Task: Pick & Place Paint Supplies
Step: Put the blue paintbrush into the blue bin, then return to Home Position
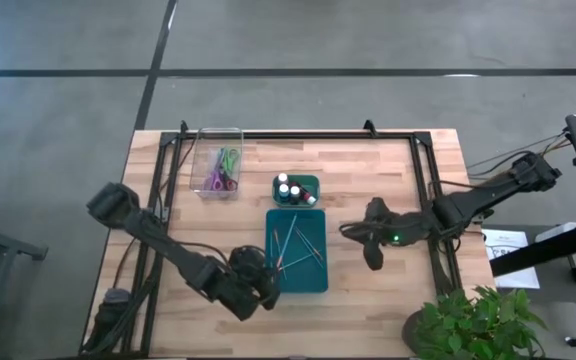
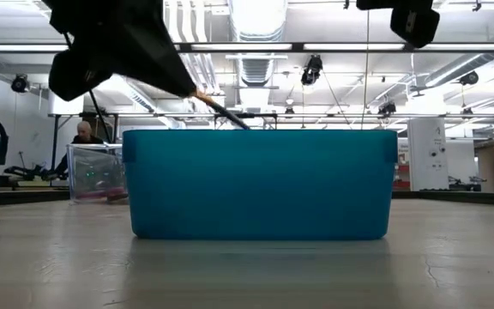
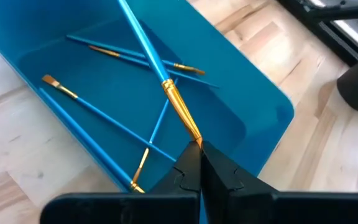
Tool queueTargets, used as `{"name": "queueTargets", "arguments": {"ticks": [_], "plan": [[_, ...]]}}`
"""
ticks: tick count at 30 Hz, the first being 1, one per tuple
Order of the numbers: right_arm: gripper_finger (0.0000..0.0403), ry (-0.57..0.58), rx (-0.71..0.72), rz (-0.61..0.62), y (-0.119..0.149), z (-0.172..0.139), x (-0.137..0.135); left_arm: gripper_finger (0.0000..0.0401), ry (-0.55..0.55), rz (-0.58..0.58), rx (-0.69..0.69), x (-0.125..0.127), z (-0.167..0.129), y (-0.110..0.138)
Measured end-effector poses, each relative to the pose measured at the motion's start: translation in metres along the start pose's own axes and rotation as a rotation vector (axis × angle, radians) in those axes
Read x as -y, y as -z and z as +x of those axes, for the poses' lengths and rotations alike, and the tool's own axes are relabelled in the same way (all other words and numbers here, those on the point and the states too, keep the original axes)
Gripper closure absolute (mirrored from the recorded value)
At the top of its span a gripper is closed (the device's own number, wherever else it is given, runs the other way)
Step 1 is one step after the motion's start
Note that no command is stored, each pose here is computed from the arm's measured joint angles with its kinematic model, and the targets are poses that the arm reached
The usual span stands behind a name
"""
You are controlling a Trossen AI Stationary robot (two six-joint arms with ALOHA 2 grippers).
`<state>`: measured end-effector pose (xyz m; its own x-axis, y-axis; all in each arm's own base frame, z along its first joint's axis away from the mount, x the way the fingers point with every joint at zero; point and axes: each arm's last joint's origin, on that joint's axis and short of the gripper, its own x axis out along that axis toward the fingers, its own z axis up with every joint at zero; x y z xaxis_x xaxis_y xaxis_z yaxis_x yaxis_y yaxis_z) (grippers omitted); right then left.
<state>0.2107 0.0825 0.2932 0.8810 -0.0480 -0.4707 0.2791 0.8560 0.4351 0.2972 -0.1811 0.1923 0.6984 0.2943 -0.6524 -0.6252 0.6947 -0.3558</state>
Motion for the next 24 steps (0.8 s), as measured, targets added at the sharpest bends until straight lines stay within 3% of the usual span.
{"name": "queueTargets", "arguments": {"ticks": [9, 19, 24], "plan": [[0.0394, 0.013, 0.029, -0.002, -0.004, -0.012, 0.004, 0.0397, 0.023, -0.017, -0.011, 0.003, 0.008, 0.006], [0.0394, 0.018, 0.023, -0.002, -0.003, -0.01, 0.004, 0.031, 0.016, 0.009, -0.004, 0.002, 0.009, 0.006], [0.0394, 0.017, 0.024, -0.002, -0.003, -0.01, 0.004, 0.0286, 0.009, 0.001, 0.002, 0.001, 0.012, 0.002]]}}
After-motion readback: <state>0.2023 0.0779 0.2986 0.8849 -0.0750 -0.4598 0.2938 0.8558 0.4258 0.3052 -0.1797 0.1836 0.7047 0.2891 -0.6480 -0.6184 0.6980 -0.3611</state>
